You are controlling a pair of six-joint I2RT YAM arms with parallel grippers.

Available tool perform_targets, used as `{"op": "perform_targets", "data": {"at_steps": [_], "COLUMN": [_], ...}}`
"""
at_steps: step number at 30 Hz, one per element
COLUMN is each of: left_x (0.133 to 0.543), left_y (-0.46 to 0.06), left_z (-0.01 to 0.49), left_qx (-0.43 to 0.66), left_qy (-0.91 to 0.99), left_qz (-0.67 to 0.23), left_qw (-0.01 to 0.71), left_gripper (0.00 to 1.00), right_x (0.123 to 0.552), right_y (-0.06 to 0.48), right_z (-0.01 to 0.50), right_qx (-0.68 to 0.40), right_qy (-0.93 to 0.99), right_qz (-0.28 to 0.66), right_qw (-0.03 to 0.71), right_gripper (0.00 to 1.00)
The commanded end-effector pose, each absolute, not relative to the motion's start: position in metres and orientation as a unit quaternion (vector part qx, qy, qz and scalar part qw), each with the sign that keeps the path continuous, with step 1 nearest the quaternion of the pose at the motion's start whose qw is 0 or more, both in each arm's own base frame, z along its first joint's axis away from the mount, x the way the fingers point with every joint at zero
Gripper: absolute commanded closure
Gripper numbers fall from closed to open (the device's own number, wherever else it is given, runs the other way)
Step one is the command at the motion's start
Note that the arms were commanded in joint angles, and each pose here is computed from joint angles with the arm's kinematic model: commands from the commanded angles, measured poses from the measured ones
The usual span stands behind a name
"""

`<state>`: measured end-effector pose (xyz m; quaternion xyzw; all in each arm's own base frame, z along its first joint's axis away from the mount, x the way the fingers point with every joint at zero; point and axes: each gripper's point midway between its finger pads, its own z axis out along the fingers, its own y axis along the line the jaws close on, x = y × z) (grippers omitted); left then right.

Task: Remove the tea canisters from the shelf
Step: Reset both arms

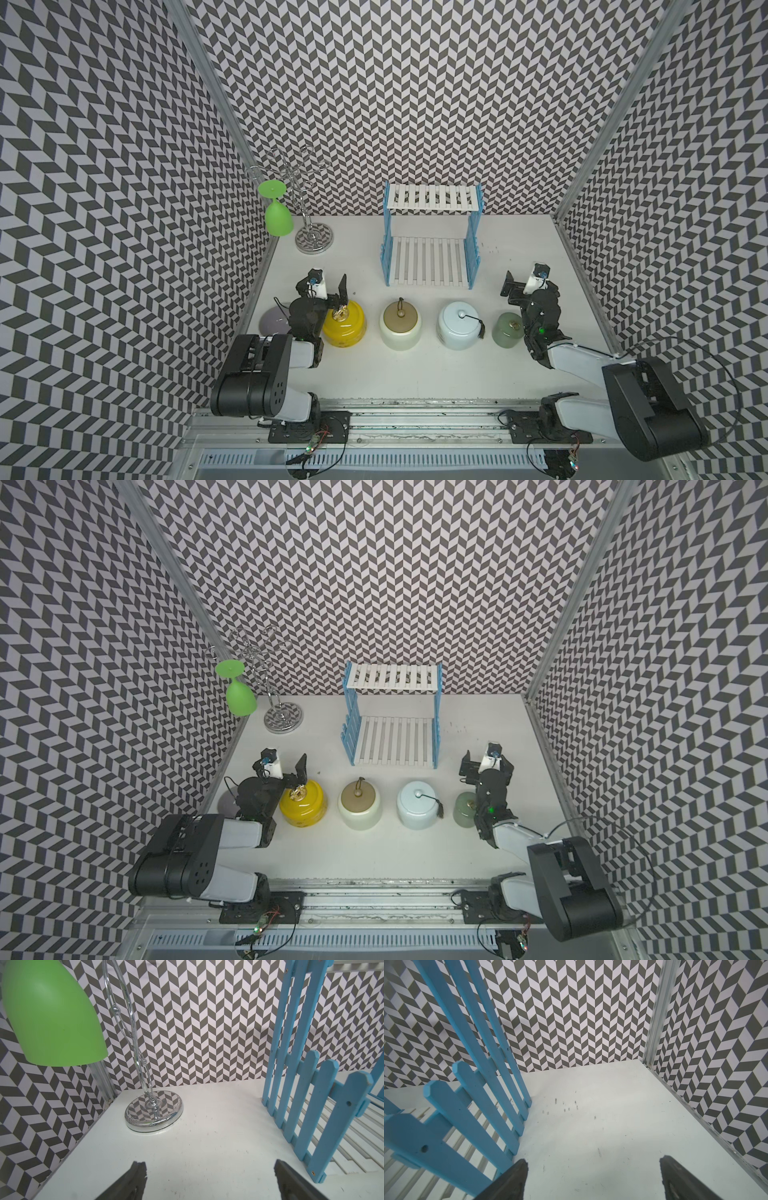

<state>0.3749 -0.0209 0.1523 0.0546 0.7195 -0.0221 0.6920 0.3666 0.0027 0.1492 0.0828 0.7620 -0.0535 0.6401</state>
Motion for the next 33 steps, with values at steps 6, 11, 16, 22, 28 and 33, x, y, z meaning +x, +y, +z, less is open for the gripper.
{"op": "perform_targets", "data": {"at_steps": [6,11,16,22,28,33], "left_x": [0.386,0.387,0.387,0.387,0.387,0.387], "left_y": [-0.003,-0.003,-0.003,-0.003,-0.003,-0.003], "left_z": [0.143,0.142,0.143,0.142,0.142,0.142], "left_qx": [0.007,0.007,0.008,0.007,0.007,0.007], "left_qy": [0.729,0.732,0.731,0.731,0.732,0.731], "left_qz": [-0.008,-0.006,-0.005,-0.004,-0.003,-0.004], "left_qw": [0.684,0.682,0.683,0.682,0.681,0.682], "left_gripper": [0.00,0.00,0.00,0.00,0.00,0.00], "right_x": [0.373,0.375,0.375,0.375,0.371,0.365], "right_y": [-0.006,-0.014,-0.018,-0.015,-0.016,-0.016], "right_z": [0.166,0.166,0.168,0.167,0.175,0.182], "right_qx": [0.093,0.101,0.106,0.099,0.102,0.100], "right_qy": [0.729,0.726,0.722,0.724,0.718,0.711], "right_qz": [-0.054,-0.054,-0.049,-0.042,-0.042,-0.041], "right_qw": [0.676,0.678,0.682,0.681,0.687,0.694], "right_gripper": [0.00,0.00,0.01,0.00,0.01,0.00]}}
